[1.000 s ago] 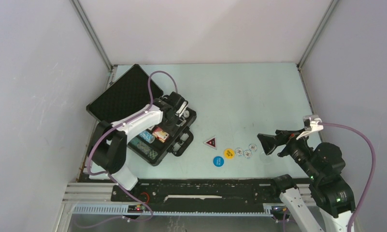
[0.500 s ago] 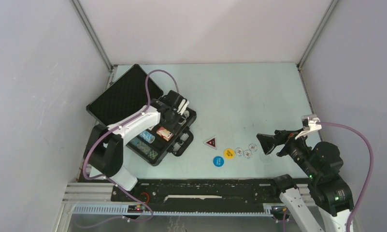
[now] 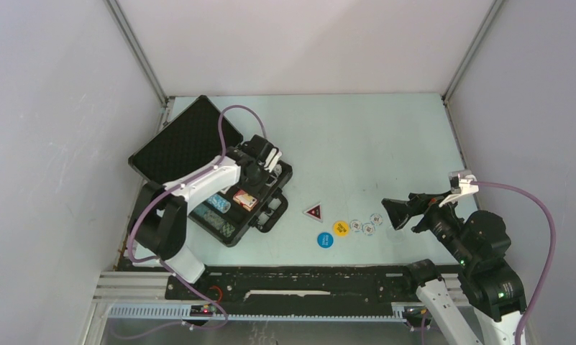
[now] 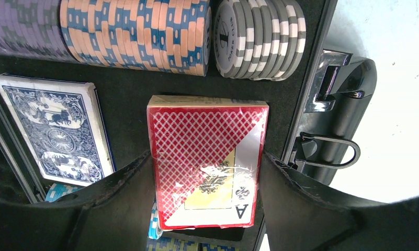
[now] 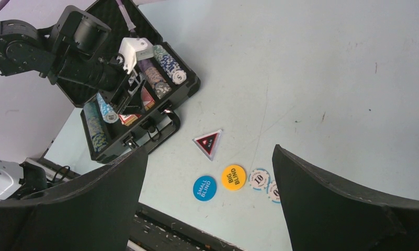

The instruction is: Pack up texas hold em set

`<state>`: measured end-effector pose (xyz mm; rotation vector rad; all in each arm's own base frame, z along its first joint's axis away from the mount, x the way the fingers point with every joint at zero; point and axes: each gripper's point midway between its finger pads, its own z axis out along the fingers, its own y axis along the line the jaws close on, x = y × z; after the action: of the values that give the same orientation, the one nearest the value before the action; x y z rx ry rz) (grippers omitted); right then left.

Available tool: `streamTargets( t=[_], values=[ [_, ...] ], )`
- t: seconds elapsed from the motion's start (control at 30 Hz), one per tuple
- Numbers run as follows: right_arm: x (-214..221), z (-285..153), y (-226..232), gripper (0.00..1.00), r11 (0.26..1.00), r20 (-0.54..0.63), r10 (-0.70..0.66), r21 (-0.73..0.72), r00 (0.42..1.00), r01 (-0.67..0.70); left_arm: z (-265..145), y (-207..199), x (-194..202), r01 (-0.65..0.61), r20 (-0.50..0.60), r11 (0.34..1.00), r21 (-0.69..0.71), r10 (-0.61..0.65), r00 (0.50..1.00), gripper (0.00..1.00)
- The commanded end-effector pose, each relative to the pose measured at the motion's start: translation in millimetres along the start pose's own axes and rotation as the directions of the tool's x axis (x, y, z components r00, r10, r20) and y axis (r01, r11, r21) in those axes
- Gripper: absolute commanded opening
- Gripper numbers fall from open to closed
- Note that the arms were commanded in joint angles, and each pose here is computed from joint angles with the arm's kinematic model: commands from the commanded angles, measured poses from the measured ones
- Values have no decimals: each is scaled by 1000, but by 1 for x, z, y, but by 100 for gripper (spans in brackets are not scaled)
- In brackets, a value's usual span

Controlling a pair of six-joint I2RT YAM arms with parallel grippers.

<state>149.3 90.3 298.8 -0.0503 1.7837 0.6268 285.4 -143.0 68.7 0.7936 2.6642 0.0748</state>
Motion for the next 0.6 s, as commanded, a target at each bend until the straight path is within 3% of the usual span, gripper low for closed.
streamTargets(
  t=[0.0, 0.27, 0.37, 0.57],
  values=[
    [-5, 4, 1, 100, 1000, 19, -19, -11, 1000, 19, 1, -3, 1, -15, 6, 1000, 25, 15, 1000, 58],
    [-3, 5, 0, 100, 1000, 18, -17, -11, 1000, 17, -2, -8, -13, 36, 32, 993, 117, -40, 999, 65],
    [-3, 5, 0, 100, 1000, 17, -16, -10, 1000, 16, -5, -6, -15, 51, 42, 989, 139, -57, 997, 79],
    [-2, 7, 0, 99, 1000, 14, -18, -11, 1000, 18, -16, 4, -20, 74, 79, 994, 85, -81, 994, 93]
  ],
)
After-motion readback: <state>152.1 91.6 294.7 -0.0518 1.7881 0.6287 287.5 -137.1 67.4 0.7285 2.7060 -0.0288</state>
